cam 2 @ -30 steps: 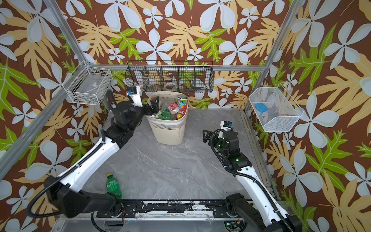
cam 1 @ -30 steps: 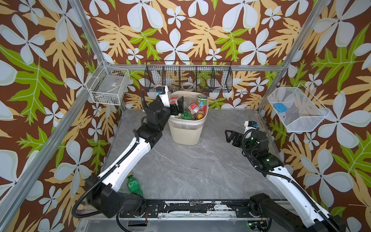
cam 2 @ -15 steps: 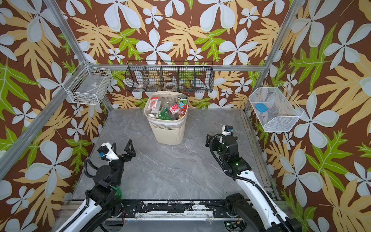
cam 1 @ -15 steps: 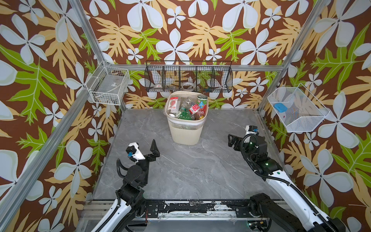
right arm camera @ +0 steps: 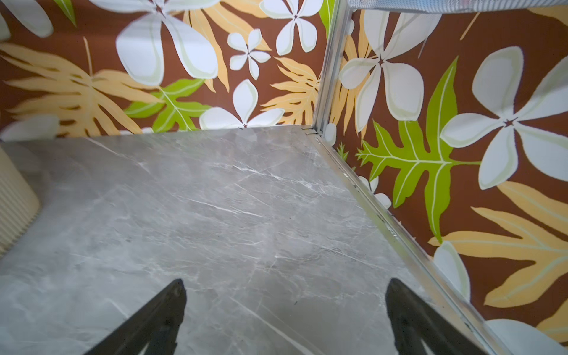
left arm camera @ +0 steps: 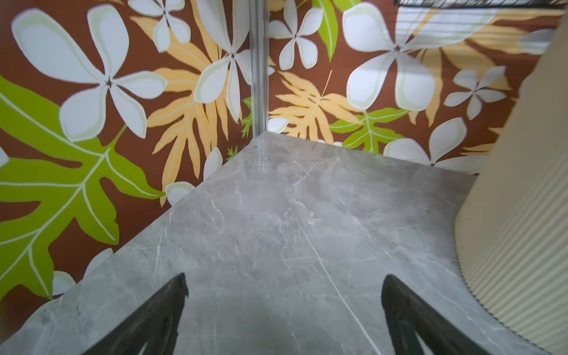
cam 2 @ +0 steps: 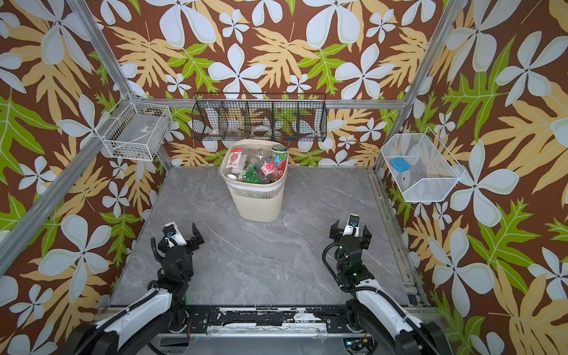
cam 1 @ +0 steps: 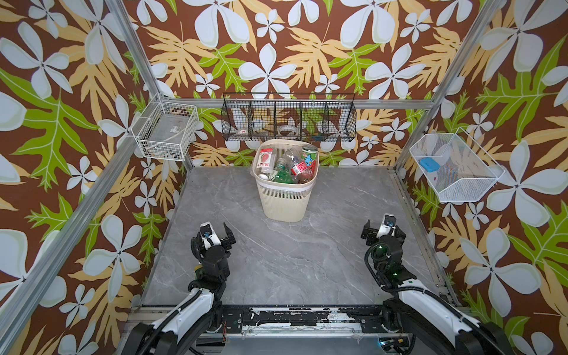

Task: Throw the plastic bottles in the bin
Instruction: Reset both arms

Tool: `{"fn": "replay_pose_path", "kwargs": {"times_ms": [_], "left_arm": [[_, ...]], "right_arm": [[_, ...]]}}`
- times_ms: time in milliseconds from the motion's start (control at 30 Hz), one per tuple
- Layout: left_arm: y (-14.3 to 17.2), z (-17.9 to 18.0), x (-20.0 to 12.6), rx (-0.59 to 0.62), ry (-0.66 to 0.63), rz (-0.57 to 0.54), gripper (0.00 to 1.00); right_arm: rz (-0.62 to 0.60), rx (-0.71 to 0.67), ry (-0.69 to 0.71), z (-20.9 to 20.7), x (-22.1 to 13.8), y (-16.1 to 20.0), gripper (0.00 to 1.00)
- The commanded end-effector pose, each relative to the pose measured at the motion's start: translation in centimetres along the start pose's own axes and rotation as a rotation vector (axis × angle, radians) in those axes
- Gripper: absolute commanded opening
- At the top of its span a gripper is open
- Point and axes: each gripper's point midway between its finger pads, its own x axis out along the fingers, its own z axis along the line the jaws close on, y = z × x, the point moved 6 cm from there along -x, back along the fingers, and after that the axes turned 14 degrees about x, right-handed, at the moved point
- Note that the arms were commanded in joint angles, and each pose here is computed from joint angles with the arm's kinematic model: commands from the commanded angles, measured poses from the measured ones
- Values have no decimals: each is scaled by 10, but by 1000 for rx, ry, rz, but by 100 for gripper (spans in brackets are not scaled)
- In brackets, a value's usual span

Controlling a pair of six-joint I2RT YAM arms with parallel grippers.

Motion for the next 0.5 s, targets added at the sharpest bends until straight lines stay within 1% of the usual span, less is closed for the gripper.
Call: {"fn": "replay_pose_path", "kwargs": {"times_ms": [0, 67, 100, 133, 167, 200, 233, 267, 300, 367, 433, 467], "left_arm": [[-35, -9, 12, -72, 75, -176, 100], [-35, -17, 29, -43, 92, -140, 100], [-27, -22, 40, -37, 121, -96, 100], [-21, -23, 44, -27, 122, -108, 100], [-20, -21, 39, -35, 132, -140, 100], [-17, -21, 38, -43, 137, -103, 100], [-17, -18, 38, -53, 128, -104, 100], [-20, -16, 40, -60, 102, -127, 100], [-18, -18, 43, -50, 96, -104, 100], [-18, -18, 43, -59, 100, -90, 100], [-19, -17, 40, -56, 97, -120, 100], [-19, -17, 40, -56, 101, -112, 100]], "right_arm": [[-170, 36, 27, -8, 12, -18, 99], [-154, 52, 12, -13, 24, -7, 100], [-146, 67, -2, -14, 29, -1, 99], [-136, 70, -30, -12, 34, 4, 100], [-124, 47, -57, -8, 39, 12, 99], [-184, 39, -70, -4, 39, 4, 100], [-136, 14, -82, 1, 41, 7, 100], [-67, -7, -97, 4, 44, 12, 99], [-51, -10, -110, 5, 45, 14, 100], [-117, 0, -118, 5, 44, 10, 99], [-93, -3, -117, 5, 45, 11, 100], [-81, -8, -115, 6, 46, 12, 100]]}}
